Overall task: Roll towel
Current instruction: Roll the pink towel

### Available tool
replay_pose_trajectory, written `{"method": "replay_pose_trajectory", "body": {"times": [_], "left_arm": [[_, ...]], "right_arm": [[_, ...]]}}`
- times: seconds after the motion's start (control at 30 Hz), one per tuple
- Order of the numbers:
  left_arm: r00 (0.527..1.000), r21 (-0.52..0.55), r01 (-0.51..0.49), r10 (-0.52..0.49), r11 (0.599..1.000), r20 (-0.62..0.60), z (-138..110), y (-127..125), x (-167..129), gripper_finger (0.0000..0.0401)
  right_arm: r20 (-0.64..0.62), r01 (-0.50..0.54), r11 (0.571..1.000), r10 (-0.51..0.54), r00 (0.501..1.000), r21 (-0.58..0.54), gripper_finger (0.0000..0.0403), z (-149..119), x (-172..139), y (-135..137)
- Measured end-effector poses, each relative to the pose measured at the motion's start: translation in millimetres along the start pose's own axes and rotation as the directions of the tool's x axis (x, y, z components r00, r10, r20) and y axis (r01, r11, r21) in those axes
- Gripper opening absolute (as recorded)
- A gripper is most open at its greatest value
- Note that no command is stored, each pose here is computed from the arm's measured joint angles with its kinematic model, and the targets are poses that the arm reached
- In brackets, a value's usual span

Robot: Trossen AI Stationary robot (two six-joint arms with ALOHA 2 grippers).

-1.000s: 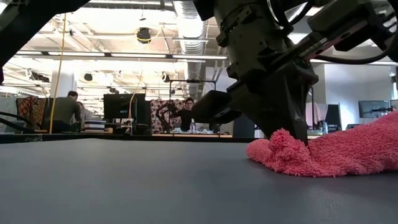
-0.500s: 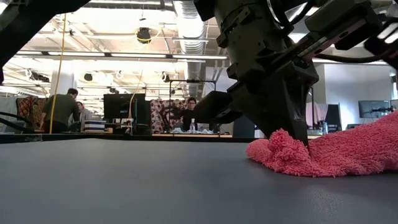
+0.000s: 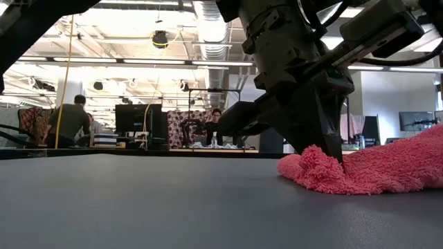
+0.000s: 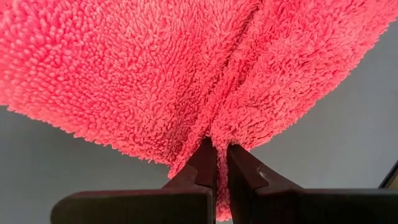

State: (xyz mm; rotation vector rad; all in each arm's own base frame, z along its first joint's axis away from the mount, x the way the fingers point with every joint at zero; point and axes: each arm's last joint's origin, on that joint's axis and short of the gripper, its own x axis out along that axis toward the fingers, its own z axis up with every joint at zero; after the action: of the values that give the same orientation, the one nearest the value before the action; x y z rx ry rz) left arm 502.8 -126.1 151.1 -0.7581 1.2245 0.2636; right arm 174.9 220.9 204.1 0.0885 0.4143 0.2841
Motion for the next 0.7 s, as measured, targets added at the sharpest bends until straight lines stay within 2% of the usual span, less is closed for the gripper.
{"method": "replay_pose_trajectory", "body": {"times": [0.07,0.13,0.37,0.47,0.7], "left_arm": [[1.0,-0.001,0.001,-0.001,1.0,-0.002,0,0,0,0.0],[1.0,-0.001,0.001,-0.001,1.0,-0.002,0,0,0,0.0],[1.0,0.0,0.002,-0.002,1.0,-0.006,0,0,0,0.0],[1.0,0.0,0.001,-0.001,1.0,-0.008,0,0,0,0.0],[1.0,-0.002,0.007,-0.007,1.0,-0.018,-1,0,0,0.0]], "right_arm": [[0.041,0.041,0.999,-0.042,0.998,0.031,0.0029,4,-4,0],[0.04,0.038,0.995,-0.042,0.998,0.089,0.0014,6,-4,-2],[0.03,-0.118,0.982,0.115,0.993,0.145,0.0013,4,7,5],[-0.004,-0.12,0.973,0.123,0.992,0.196,0.004,-4,15,4],[-0.065,-0.128,0.96,0.148,0.987,0.248,0.0157,-10,22,1]]}}
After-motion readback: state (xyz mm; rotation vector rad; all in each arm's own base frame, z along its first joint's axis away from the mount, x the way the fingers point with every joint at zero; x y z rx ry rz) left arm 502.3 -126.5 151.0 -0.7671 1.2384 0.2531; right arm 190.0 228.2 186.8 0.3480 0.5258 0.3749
